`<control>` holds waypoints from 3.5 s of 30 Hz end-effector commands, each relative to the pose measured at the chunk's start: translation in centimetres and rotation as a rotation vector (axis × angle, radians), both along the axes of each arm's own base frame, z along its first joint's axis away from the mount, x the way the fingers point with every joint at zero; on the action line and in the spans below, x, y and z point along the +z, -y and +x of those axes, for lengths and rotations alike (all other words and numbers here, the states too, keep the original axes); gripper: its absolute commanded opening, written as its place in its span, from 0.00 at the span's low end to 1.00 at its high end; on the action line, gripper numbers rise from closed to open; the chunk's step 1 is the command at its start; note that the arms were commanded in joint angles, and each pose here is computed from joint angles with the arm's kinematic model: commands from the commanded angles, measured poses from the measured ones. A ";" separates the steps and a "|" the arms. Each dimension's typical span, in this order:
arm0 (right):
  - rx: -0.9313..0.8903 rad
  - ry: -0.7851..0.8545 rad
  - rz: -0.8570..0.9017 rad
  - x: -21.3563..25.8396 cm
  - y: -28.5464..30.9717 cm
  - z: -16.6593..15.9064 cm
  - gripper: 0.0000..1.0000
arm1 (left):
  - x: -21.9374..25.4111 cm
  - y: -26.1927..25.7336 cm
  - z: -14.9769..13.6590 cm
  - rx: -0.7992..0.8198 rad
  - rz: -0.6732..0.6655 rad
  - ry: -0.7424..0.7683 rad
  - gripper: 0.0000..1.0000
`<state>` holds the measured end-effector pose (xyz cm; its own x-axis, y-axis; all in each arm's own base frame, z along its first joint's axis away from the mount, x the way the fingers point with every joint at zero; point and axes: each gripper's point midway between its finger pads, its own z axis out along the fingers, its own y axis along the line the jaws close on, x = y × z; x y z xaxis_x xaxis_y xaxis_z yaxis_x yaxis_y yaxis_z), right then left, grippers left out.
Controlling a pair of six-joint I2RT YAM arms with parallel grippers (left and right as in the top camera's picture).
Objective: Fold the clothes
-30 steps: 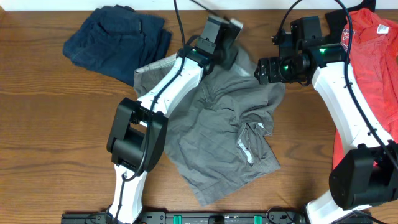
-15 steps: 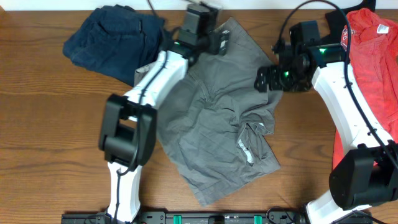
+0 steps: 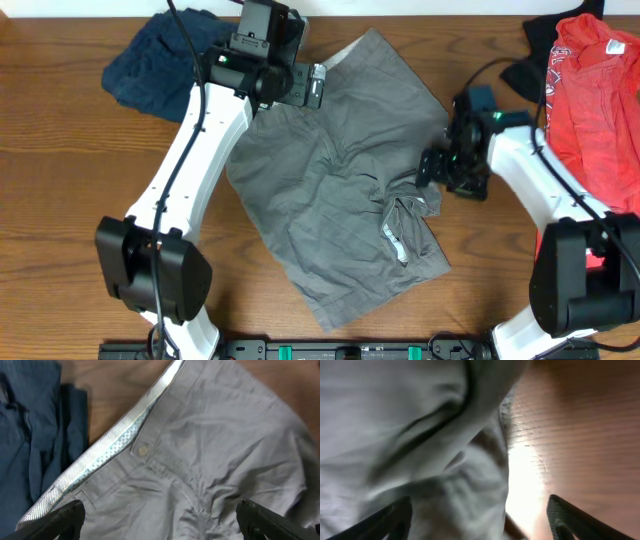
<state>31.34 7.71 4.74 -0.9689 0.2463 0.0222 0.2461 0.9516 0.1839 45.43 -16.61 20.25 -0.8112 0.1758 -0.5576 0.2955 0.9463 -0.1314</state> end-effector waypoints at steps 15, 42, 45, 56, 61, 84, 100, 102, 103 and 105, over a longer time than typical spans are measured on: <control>-0.098 0.047 0.084 -5.1 -0.5 -1.0 0.01 | -0.9 -0.5 0.4 -0.004 0.033 -0.005 0.98; -0.123 0.471 -0.202 5.9 16.3 10.8 0.89 | -2.9 -7.7 1.7 0.104 0.165 -0.045 0.98; -0.100 0.427 -0.135 7.4 14.7 9.4 0.99 | -4.0 -11.3 1.7 0.176 0.173 -0.097 0.98; 0.031 0.429 -0.076 10.9 9.0 6.6 0.99 | -12.6 -14.6 -1.9 0.155 0.120 -0.443 0.99; 0.060 0.446 -0.070 11.0 7.9 7.0 0.99 | -14.0 -14.5 -3.1 0.153 0.117 -0.498 0.99; 0.099 0.468 -0.063 11.2 6.3 7.5 0.97 | -16.3 -18.2 -9.9 0.465 0.250 -0.762 0.06; 0.138 0.352 0.070 6.1 3.4 8.3 0.96 | -18.0 -19.6 -19.6 0.525 0.357 -1.097 0.52; 0.162 0.338 0.080 5.2 2.4 8.5 0.91 | -17.7 -19.6 -19.2 0.529 0.350 -1.071 0.60; 0.172 0.325 0.081 4.7 1.9 8.4 0.85 | -17.3 -19.6 -19.0 0.532 0.346 -1.053 0.63; 0.184 0.290 0.079 3.5 1.0 8.2 0.72 | -16.3 -19.7 -18.5 0.538 0.334 -1.010 0.68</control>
